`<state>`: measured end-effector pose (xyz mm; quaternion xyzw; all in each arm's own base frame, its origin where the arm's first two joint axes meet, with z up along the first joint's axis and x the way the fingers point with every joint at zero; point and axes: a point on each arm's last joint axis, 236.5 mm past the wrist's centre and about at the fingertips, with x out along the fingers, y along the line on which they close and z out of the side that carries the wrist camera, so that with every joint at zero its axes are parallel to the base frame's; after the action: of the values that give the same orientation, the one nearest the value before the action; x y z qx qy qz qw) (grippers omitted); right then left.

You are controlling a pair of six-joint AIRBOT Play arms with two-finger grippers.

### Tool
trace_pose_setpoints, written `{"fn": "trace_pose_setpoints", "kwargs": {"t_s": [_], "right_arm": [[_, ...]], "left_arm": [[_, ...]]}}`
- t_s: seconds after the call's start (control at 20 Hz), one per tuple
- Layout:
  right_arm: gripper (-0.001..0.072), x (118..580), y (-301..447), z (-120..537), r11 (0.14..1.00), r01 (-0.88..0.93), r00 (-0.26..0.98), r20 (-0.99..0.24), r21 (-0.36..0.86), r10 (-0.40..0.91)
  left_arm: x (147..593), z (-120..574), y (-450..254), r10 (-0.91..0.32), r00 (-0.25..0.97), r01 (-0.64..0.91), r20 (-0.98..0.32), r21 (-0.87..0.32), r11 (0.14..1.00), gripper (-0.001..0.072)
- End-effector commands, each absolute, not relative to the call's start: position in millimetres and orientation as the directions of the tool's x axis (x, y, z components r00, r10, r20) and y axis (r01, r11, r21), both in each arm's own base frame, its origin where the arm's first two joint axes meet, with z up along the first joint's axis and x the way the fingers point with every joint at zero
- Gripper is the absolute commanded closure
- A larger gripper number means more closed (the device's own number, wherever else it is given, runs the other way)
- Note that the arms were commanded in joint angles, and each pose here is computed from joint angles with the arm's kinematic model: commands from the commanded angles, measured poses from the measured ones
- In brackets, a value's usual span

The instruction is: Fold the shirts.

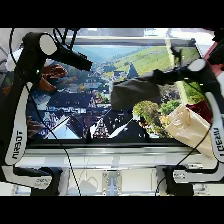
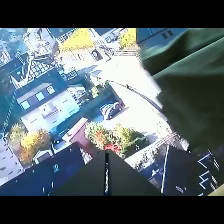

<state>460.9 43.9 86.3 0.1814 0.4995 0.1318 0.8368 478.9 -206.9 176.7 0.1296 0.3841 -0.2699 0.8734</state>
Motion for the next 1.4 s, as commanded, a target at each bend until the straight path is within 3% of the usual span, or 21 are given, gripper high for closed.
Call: {"fn": "trace_pose_setpoints", "kwargs": {"t_s": [0.0,0.2,0.45,0.55,0.75,0.95,1.0,1.15,1.25,1.35], "right_arm": [[0.0686,402,-70,114,0.937,0.193,0.461,-0.870,0.290,0.174],[0.0687,337,-158,146,0.882,0.413,0.479,-0.878,0.226,0.000],[0.0687,215,-239,129,0.748,0.662,0.144,-0.969,-0.056,-0.200],[0.0687,189,-248,115,0.708,0.699,0.062,-0.978,-0.098,-0.197],[0.0687,116,-260,74,0.626,0.706,-0.260,-0.943,-0.331,-0.206],[0.0684,110,-258,30,0.590,0.731,-0.285,-0.939,-0.343,-0.192],[0.0662,112,-255,21,0.598,0.730,-0.277,-0.943,-0.330,-0.183],[0.0370,109,-252,16,0.603,0.726,-0.286,-0.942,-0.332,-0.175],[0.0365,110,-257,31,0.588,0.732,-0.285,-0.939,-0.344,-0.194],[0.0366,128,-268,59,0.568,0.761,-0.209,-0.947,-0.314,-0.244]], "left_arm": [[479,176,-206,-0.371,0.560,0.570,-0.741,0.020,0.821,0.0694],[480,173,-207,-0.370,0.556,0.569,-0.745,0.016,0.822,0.0694],[482,161,-210,-0.374,0.533,0.565,-0.759,-0.009,0.825,0.0694],[480,155,-215,-0.389,0.509,0.566,-0.768,-0.041,0.823,0.0693],[472,144,-218,-0.396,0.460,0.577,-0.795,-0.072,0.814,0.0693],[473,142,-219,-0.396,0.456,0.570,-0.797,-0.079,0.818,0.0693],[473,142,-219,-0.398,0.454,0.569,-0.797,-0.084,0.818,0.0693],[472,141,-220,-0.400,0.449,0.571,-0.799,-0.088,0.817,0.0693],[471,140,-220,-0.399,0.447,0.571,-0.801,-0.089,0.816,0.0693],[471,140,-220,-0.399,0.447,0.571,-0.801,-0.088,0.816,0.0694]]}}
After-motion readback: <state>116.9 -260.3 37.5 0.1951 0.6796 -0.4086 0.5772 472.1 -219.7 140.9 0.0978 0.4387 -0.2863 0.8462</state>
